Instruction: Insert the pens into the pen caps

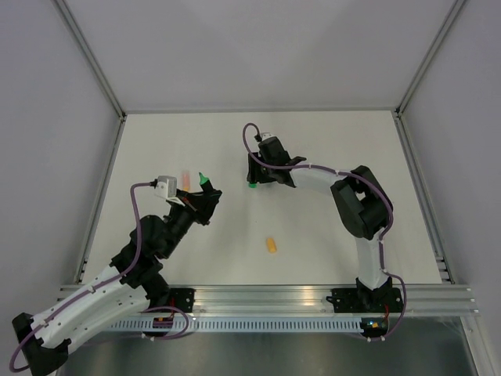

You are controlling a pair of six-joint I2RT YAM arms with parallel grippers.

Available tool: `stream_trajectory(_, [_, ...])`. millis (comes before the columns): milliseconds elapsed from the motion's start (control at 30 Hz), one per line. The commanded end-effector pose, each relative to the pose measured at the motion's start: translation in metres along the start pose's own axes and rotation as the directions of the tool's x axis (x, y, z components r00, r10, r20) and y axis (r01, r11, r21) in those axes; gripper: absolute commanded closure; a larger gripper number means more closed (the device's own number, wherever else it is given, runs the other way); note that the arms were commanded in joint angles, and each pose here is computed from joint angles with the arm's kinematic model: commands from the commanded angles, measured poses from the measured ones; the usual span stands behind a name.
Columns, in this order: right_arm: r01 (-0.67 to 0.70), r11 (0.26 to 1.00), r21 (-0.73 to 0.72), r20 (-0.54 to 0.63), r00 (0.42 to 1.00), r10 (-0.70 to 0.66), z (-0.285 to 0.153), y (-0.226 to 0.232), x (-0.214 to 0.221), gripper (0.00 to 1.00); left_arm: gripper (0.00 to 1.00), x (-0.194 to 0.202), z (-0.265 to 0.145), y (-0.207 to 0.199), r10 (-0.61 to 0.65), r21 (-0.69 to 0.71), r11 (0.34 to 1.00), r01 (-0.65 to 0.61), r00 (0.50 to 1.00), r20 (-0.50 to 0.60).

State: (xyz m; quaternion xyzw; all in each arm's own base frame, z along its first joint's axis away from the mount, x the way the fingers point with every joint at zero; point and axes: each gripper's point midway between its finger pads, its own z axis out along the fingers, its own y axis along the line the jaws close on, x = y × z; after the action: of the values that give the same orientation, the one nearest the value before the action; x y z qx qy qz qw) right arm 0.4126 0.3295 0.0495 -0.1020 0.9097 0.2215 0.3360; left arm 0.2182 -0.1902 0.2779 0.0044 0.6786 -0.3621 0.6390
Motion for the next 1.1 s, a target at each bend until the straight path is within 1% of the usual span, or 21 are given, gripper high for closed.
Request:
stream_trajectory(0, [-0.024, 0.993, 0.119, 0.005, 1.000, 0.023, 0.002, -0.013, -0.001, 0.44, 0.98, -0.009, -0.001, 0.000, -0.011, -0.005, 1.000, 0.011, 0.999, 0.032])
stream_trajectory(100, [-0.030, 0.984, 0.177, 0.006, 1.000, 0.029, 0.001, -0.010, 0.002, 0.46, 0.98, -0.010, -0.002, -0.001, -0.013, 0.000, 1.000, 0.013, 0.999, 0.036])
stream_trajectory(133, [-0.038, 0.971, 0.235, 0.015, 0.999, 0.036, -0.001, -0.016, 0.001, 0.45, 0.98, -0.010, -0.003, -0.001, -0.014, 0.000, 1.000, 0.014, 0.999, 0.036])
stream_trajectory(233, [-0.073, 0.952, 0.298, 0.031, 0.997, 0.067, 0.000, -0.016, 0.001, 0.45, 0.98, -0.010, -0.003, -0.001, -0.019, 0.003, 1.000, 0.019, 0.999, 0.037])
stream_trajectory(367, [-0.081, 0.942, 0.326, 0.026, 0.997, 0.076, 0.009, -0.011, 0.007, 0.44, 0.98, -0.009, -0.003, -0.001, -0.021, 0.004, 1.000, 0.021, 0.999, 0.033])
stream_trajectory(400, [-0.079, 0.944, 0.320, 0.034, 0.997, 0.072, 0.010, -0.003, 0.004, 0.44, 0.98, -0.010, -0.003, -0.002, -0.020, 0.006, 1.000, 0.020, 0.999, 0.036])
stream_trajectory(467, [-0.077, 0.928, 0.363, 0.019, 0.997, 0.075, 0.014, -0.007, 0.010, 0.44, 0.98, -0.011, -0.004, -0.002, -0.023, 0.007, 1.000, 0.022, 0.999, 0.039])
stream_trajectory(500, [-0.084, 0.926, 0.368, 0.030, 0.996, 0.078, 0.015, -0.004, 0.006, 0.44, 0.98, -0.011, -0.004, -0.002, -0.022, 0.008, 1.000, 0.022, 0.999, 0.037])
stream_trajectory(567, [-0.079, 0.911, 0.404, 0.013, 0.997, 0.080, 0.016, -0.008, 0.012, 0.44, 0.98, -0.012, -0.005, -0.003, -0.025, 0.010, 1.000, 0.025, 0.999, 0.040])
stream_trajectory(633, [-0.076, 0.896, 0.437, 0.020, 0.997, 0.075, 0.013, -0.011, 0.009, 0.44, 0.98, -0.014, -0.006, -0.003, -0.027, 0.012, 1.000, 0.026, 0.999, 0.044])
stream_trajectory(833, [-0.084, 0.869, 0.487, 0.028, 0.996, 0.080, 0.011, -0.017, 0.011, 0.45, 0.98, -0.014, -0.007, -0.004, -0.031, 0.018, 0.999, 0.031, 0.998, 0.046])
stream_trajectory(1067, [-0.096, 0.873, 0.479, 0.019, 0.995, 0.099, 0.018, -0.014, 0.015, 0.47, 0.98, -0.012, -0.006, -0.004, -0.032, 0.018, 0.999, 0.031, 0.999, 0.042])
